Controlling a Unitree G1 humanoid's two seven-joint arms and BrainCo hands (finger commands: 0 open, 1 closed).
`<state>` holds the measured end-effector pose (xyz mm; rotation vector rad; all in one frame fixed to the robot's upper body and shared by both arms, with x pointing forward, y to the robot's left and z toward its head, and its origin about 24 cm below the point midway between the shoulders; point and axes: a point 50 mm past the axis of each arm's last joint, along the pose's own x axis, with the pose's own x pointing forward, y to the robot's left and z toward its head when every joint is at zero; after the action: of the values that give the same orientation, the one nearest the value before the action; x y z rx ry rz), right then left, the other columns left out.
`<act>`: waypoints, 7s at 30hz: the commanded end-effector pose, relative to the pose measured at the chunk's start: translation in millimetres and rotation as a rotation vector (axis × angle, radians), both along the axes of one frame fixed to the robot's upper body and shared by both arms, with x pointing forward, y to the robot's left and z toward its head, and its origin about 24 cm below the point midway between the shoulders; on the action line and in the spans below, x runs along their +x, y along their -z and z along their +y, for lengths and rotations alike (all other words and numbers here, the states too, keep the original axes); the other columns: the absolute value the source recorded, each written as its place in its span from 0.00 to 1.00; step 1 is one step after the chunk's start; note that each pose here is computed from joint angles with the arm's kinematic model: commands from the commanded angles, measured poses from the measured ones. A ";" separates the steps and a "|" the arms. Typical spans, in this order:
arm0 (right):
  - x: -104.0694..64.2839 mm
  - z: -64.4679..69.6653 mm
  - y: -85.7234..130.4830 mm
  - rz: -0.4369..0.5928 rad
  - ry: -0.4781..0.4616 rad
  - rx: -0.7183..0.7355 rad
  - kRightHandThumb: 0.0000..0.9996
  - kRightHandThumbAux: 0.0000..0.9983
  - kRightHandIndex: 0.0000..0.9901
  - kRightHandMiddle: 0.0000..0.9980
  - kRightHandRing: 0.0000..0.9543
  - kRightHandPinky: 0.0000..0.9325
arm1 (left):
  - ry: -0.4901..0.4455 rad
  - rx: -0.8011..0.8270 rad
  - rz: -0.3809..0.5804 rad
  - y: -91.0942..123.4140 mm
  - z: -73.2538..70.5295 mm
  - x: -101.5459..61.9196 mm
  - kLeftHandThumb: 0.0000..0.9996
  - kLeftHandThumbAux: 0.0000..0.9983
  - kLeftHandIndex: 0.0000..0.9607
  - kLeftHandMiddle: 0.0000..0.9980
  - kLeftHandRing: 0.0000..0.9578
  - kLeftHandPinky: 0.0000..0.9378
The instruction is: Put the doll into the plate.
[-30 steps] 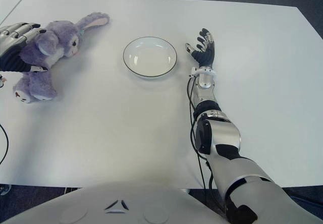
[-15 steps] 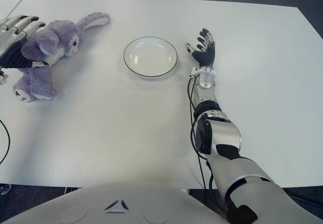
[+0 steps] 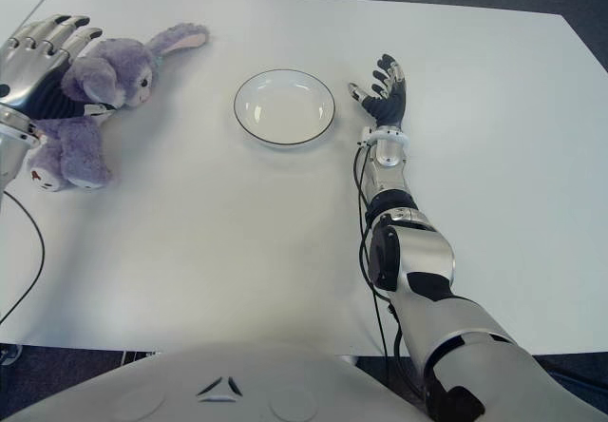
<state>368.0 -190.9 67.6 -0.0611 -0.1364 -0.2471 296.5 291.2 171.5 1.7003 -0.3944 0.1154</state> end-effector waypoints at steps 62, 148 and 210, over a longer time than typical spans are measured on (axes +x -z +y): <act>-84.2 0.1 128.8 0.503 0.091 0.175 0.70 0.92 0.15 0.20 0.20 0.20 | -0.249 -0.291 0.239 99.2 26.5 30.6 0.12 0.77 0.22 0.21 0.25 0.33; -83.1 2.9 127.4 0.492 0.044 0.137 0.57 0.95 0.20 0.25 0.24 0.23 | 0.265 -0.303 -0.325 3.5 -73.3 69.6 0.71 0.71 0.46 0.87 0.90 0.89; -82.3 3.8 127.2 0.496 0.047 0.140 0.73 0.94 0.23 0.26 0.25 0.20 | 0.619 -0.313 -0.435 -69.9 -169.5 70.8 0.71 0.71 0.46 0.88 0.90 0.92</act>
<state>367.7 -193.2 69.7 -0.0161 -0.1562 -0.2552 369.1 144.7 230.8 1.1681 -1.0981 0.1694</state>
